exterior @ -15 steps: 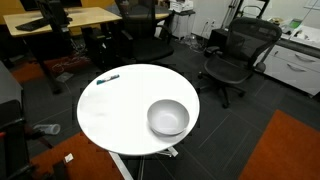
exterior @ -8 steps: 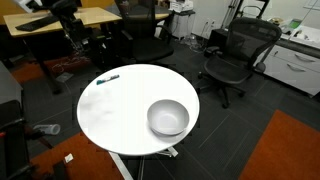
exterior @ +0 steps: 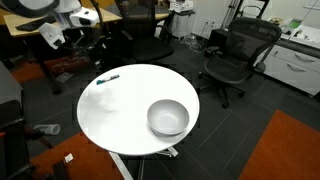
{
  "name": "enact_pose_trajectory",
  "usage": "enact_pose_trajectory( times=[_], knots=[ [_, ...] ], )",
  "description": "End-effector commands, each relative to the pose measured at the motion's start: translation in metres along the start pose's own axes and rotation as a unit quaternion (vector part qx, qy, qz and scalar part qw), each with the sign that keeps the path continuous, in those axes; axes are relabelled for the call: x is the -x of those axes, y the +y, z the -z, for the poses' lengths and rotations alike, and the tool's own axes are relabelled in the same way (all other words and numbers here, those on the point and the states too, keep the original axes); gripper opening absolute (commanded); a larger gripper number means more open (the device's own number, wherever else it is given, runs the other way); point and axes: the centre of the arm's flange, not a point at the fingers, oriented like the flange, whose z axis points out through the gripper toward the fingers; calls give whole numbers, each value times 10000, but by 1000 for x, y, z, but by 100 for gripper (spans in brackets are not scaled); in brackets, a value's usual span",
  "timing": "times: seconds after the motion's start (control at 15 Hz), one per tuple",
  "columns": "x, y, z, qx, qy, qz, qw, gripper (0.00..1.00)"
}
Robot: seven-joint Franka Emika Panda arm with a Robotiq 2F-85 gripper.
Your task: Put the marker in the grey bowl
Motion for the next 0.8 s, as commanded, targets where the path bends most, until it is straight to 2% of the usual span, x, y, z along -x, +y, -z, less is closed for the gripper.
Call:
enact_pose_trajectory(
  times=[0.0, 0.27, 0.53, 0.73],
  knots=[
    [-5, -17, -36, 60, 100, -308, 9995, 100],
    [-10, -40, -71, 221, 145, -503, 9984, 100],
    [-18, -61, -100, 543, 125, -528, 9970, 100],
    [-23, -72, -116, 614, 88, -544, 9966, 100]
  ],
)
